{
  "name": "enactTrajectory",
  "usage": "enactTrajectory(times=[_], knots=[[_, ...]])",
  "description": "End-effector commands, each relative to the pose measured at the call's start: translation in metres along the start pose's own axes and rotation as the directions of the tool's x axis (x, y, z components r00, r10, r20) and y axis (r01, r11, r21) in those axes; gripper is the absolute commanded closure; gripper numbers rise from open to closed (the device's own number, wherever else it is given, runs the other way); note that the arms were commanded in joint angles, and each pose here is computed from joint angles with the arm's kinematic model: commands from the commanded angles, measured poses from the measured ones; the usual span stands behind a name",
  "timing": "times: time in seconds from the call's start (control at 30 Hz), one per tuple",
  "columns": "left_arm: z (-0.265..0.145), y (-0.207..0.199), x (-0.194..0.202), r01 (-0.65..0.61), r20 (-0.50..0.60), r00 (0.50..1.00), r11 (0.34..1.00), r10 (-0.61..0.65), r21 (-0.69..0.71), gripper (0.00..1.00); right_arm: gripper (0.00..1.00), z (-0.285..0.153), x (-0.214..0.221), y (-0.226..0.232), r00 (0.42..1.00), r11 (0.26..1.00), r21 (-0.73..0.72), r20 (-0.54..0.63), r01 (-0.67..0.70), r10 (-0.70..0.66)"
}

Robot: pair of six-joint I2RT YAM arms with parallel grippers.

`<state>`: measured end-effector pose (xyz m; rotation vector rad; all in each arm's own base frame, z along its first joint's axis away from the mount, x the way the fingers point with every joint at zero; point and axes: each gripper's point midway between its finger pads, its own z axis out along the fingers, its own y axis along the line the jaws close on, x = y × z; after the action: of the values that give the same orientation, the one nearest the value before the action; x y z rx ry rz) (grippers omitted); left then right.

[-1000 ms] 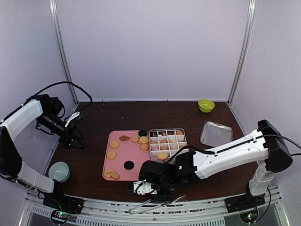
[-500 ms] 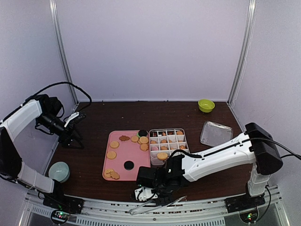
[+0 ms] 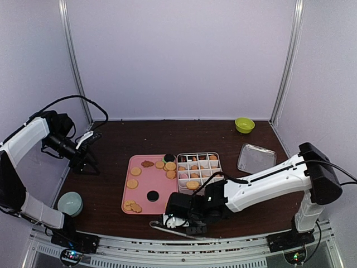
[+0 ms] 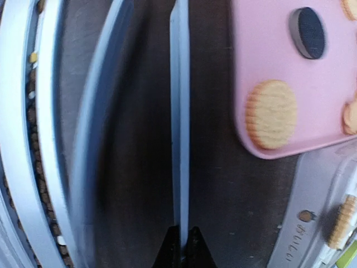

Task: Pack the cookies
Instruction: Pick up the clamp from the corner of the board, then pass from the right arm to the left

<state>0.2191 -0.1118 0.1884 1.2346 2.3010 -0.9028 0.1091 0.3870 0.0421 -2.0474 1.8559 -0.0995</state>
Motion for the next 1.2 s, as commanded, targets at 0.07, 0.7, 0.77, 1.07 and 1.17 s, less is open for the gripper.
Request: enactTrajectory(times=[0.07, 0.7, 0.77, 1.07, 1.17], knots=[[-0.014, -0.013, -0.032, -0.012, 0.139, 0.990, 0.999, 0.006, 0.039, 0.06, 1.00, -0.086, -0.024, -0.146, 0.796, 0.793, 0.245, 0.427, -0.558, 0.428], [-0.040, -0.111, -0.121, -0.273, 0.442, 0.888, 0.920, 0.129, 0.280, 0.11, 1.00, -0.273, -0.161, -0.260, -0.186, 0.549, -0.408, 0.890, -0.730, 0.416], [-0.041, -0.117, -0.127, -0.279, 0.454, 0.884, 0.908, 0.116, 0.312, 0.13, 1.00, -0.279, -0.166, -0.260, -0.232, 0.562, -0.443, 0.883, -0.698, 0.408], [-0.036, -0.132, -0.133, -0.305, 0.461, 0.882, 0.864, 0.097, 0.401, 0.27, 1.00, -0.287, -0.172, -0.261, -0.347, 0.571, -0.529, 0.847, -0.628, 0.403], [-0.036, -0.135, -0.135, -0.311, 0.462, 0.881, 0.858, 0.100, 0.408, 0.33, 1.00, -0.288, -0.174, -0.260, -0.357, 0.577, -0.533, 0.845, -0.619, 0.397]])
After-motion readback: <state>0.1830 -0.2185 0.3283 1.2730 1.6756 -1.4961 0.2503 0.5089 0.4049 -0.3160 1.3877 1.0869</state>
